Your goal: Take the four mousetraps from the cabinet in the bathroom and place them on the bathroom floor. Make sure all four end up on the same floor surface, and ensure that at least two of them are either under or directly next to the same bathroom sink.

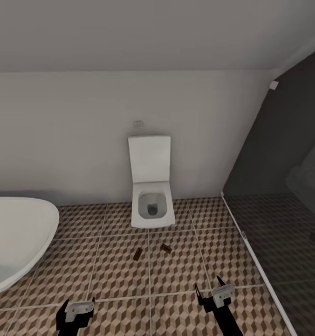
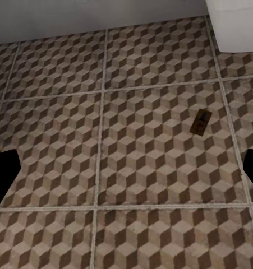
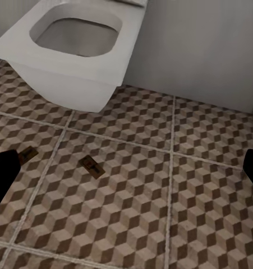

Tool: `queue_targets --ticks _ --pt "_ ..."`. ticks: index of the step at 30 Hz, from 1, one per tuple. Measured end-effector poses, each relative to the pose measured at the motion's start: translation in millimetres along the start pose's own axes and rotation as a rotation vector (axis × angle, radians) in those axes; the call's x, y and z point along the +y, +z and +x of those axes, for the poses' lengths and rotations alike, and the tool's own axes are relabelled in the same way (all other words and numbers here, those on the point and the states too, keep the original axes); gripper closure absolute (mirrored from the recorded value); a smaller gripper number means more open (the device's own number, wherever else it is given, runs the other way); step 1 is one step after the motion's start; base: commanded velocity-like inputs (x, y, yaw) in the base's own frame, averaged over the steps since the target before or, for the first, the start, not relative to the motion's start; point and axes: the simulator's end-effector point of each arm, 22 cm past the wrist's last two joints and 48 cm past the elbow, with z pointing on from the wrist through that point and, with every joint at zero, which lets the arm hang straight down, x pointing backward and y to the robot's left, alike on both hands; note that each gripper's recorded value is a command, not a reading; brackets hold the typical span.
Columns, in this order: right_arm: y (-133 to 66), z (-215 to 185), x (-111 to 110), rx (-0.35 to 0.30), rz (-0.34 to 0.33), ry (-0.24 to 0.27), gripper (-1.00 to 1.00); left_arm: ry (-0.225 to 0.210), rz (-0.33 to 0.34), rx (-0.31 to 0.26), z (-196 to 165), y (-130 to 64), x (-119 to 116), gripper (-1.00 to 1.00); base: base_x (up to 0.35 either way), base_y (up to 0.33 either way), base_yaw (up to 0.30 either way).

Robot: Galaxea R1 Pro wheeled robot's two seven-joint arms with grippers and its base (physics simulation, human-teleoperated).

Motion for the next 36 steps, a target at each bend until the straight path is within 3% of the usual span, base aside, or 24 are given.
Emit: queue_targets --ticks 36 --pt "3.0 -28 -7 -0.055 0.014 -0.009 -1.00 -0.009 -0.005 -0.053 -27 0.9 2 -1.00 0.000 0.000 0.000"
